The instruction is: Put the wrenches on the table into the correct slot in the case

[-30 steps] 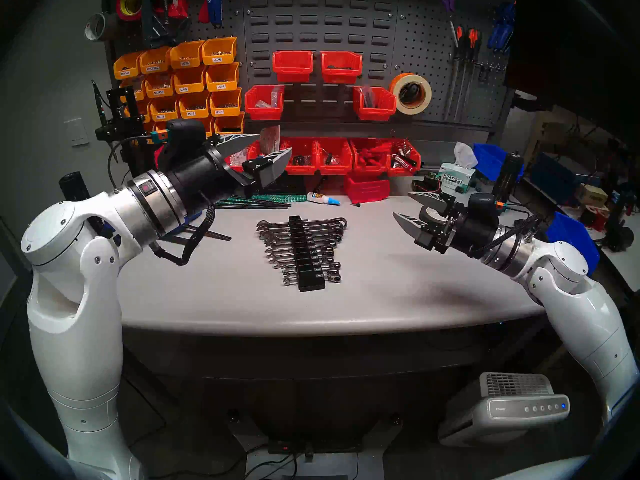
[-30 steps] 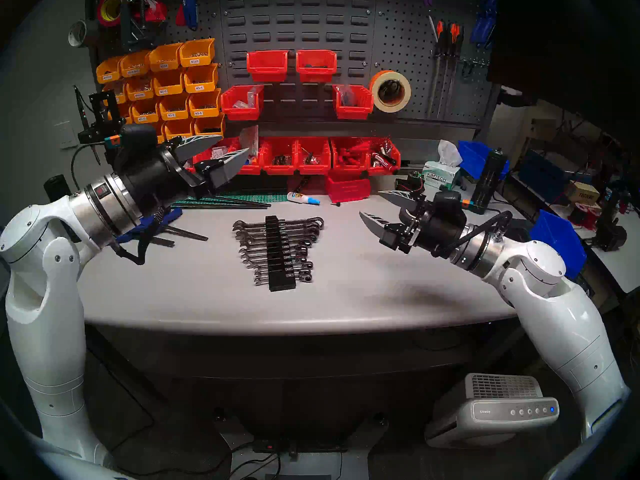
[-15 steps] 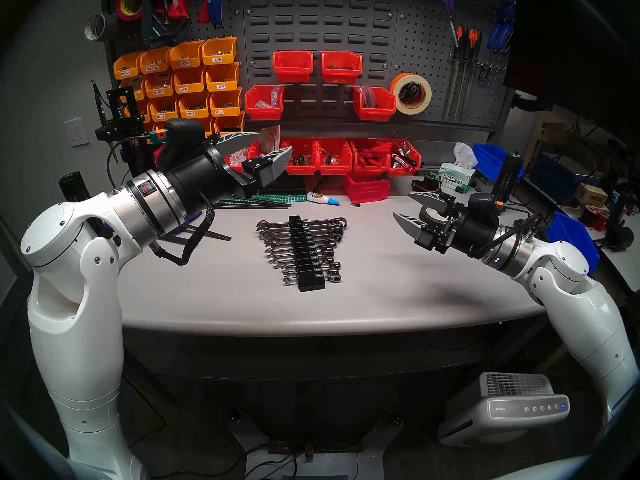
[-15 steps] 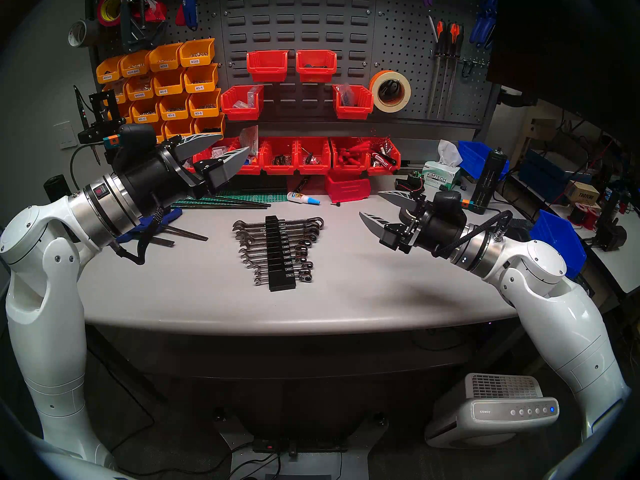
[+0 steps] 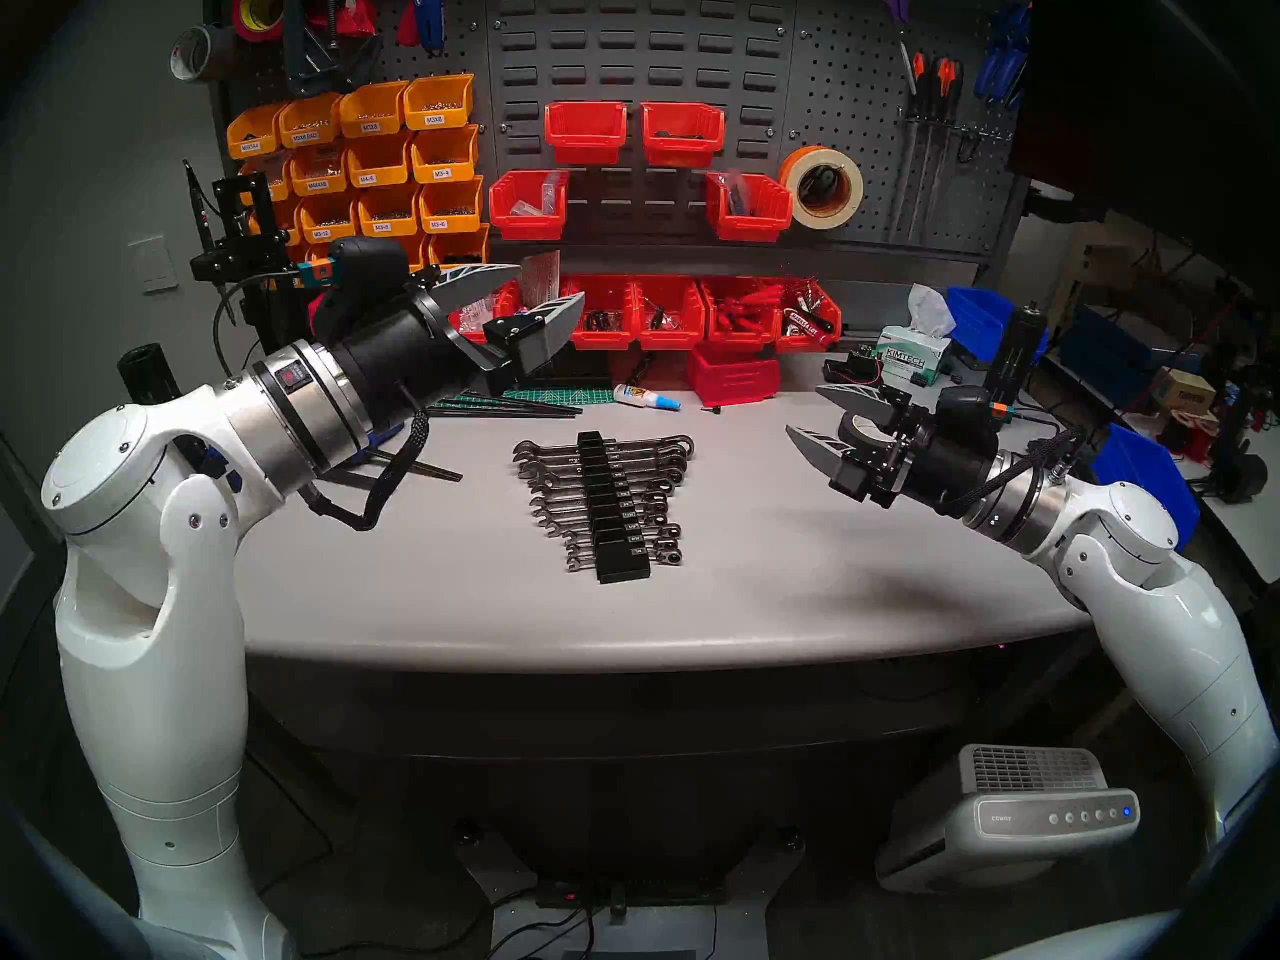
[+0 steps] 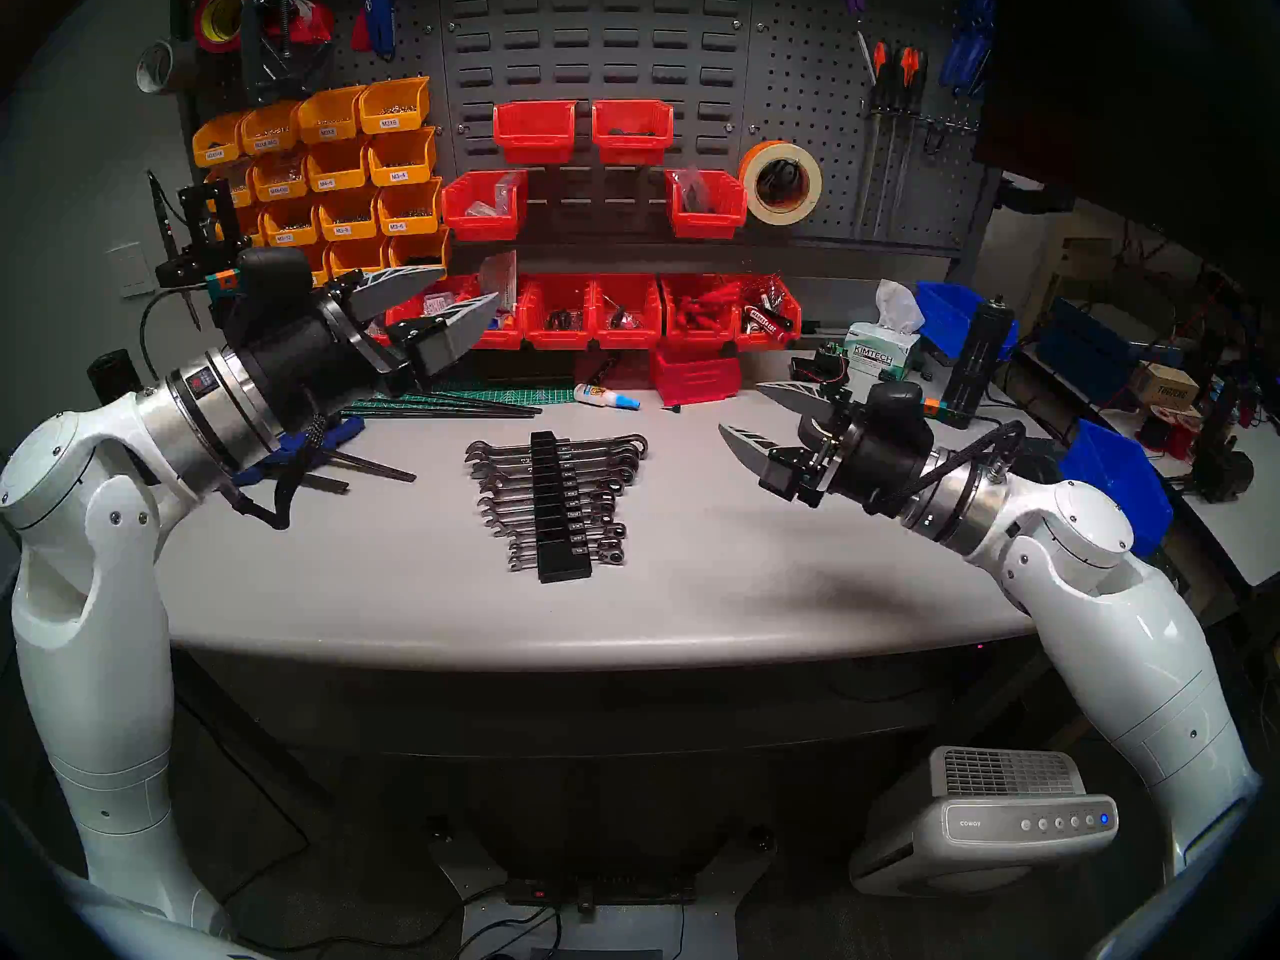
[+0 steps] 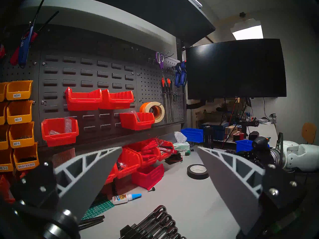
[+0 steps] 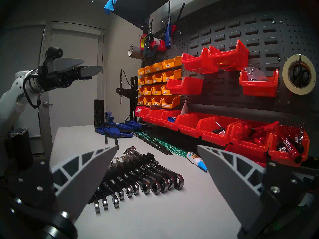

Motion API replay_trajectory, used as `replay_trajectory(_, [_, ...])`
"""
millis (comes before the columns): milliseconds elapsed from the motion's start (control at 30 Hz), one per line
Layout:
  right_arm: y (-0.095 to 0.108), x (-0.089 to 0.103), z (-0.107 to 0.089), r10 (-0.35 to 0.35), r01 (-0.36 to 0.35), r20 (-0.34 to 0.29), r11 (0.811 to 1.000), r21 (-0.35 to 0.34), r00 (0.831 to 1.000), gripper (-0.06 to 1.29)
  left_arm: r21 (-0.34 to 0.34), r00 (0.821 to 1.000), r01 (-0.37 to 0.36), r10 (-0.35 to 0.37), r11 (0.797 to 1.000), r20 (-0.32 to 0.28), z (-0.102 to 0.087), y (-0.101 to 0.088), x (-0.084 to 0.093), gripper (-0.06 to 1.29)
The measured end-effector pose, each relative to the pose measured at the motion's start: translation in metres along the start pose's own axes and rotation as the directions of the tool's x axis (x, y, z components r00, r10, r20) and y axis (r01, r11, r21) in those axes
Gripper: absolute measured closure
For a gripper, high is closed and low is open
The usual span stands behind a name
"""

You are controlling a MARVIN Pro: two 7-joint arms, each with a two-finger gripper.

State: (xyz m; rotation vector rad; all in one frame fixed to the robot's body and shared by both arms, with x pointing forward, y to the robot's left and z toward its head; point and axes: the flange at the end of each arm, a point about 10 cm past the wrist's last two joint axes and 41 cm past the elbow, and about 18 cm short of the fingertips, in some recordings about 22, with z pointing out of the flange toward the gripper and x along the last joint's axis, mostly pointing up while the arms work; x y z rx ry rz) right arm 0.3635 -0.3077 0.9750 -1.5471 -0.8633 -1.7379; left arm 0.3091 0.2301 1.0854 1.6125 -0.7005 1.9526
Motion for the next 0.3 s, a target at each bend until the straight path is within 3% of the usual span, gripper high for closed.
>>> replay_trajectory(300, [-0.0001, 0.0000, -0.0001, 0.000, 0.000, 0.000, 1.000, 0.001, 1.000, 0.01, 0.002, 1.000, 0.000, 0.000, 1.000, 0.000, 0.0000, -0.0002, -0.0001, 0.05])
